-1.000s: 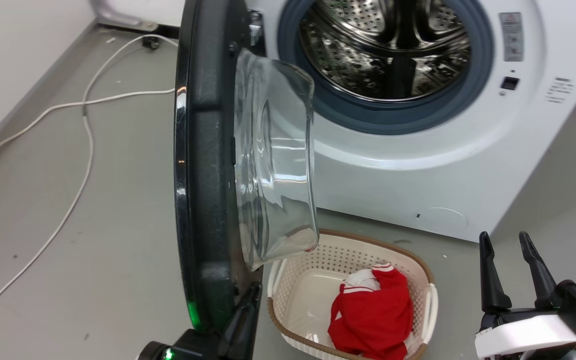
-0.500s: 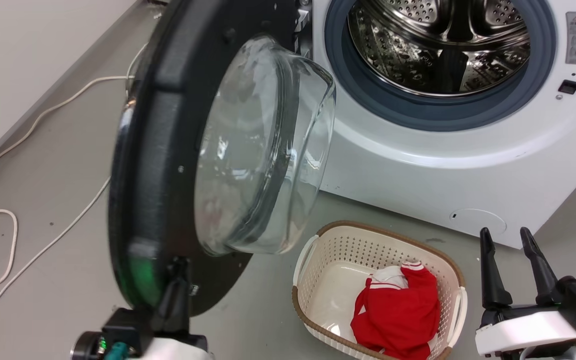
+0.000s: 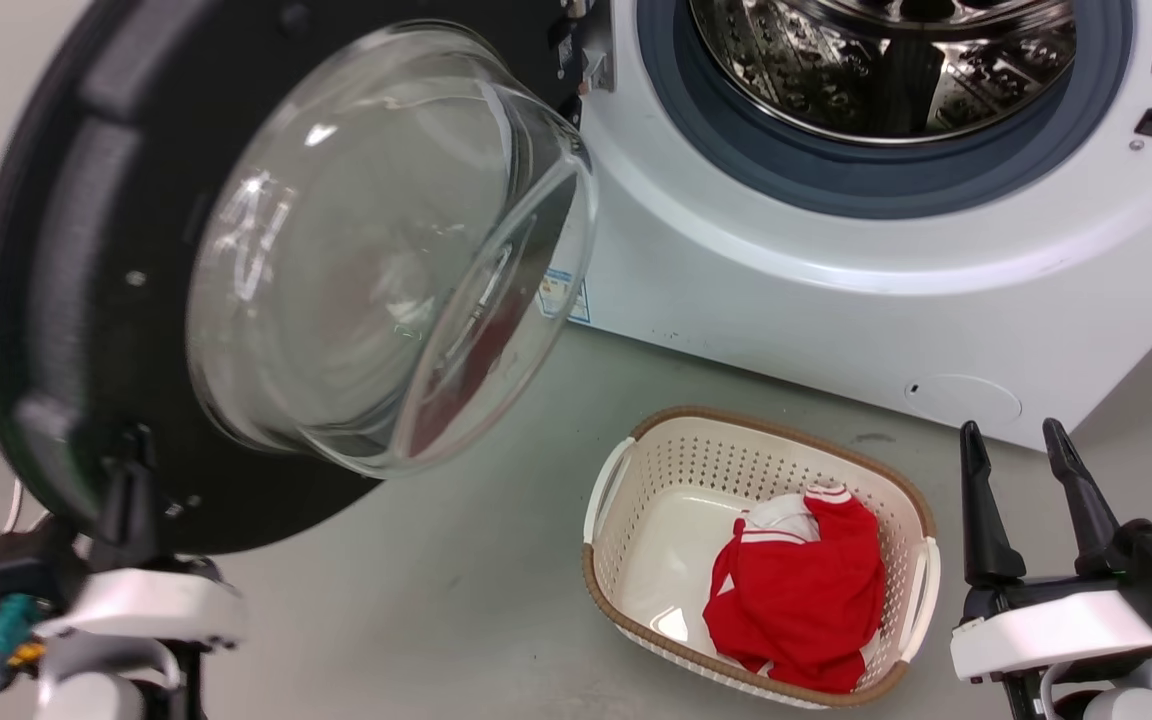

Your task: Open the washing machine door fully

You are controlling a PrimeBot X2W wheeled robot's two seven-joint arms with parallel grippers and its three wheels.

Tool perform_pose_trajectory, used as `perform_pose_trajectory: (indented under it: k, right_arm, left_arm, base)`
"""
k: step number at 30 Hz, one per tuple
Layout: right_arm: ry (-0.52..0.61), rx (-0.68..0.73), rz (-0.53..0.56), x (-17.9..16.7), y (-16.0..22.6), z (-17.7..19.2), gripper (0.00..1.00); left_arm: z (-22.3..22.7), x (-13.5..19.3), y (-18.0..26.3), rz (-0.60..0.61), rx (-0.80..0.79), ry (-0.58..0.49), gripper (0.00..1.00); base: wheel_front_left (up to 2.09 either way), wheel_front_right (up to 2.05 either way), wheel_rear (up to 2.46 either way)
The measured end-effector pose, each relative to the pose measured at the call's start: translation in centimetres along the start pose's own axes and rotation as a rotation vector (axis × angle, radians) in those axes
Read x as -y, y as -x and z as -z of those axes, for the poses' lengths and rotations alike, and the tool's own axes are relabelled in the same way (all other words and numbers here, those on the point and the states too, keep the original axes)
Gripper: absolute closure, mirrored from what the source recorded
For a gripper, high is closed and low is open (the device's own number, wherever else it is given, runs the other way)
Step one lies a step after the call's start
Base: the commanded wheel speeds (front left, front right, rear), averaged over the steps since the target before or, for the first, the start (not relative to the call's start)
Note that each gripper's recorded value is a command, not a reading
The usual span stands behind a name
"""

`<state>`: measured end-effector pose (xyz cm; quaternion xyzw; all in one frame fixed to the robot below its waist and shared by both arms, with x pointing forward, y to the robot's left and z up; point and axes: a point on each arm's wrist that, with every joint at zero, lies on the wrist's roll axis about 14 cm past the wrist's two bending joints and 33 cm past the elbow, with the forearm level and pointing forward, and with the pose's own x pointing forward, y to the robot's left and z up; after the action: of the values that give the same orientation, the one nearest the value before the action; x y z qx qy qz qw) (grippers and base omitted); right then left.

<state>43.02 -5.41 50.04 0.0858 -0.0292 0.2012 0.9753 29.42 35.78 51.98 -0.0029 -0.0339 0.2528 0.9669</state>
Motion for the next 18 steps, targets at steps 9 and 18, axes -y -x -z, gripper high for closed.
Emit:
perform_pose_trajectory:
  k: [9, 18]
  right_arm:
    - [0.011, -0.025, 0.021, 1.1, -0.6, 0.9, 0.0]
    - [0.017, -0.026, 0.041, 1.9, -0.9, 1.0, 0.0]
  left_arm:
    - [-1.1, -3.9, -3.3, -0.098, 0.028, -0.03, 1.0]
    - [-0.7, -6.6, -5.4, -0.154, 0.01, -0.058, 1.0]
  base:
    - [0.0, 0.0, 0.0]
    - [0.0, 0.0, 0.0]
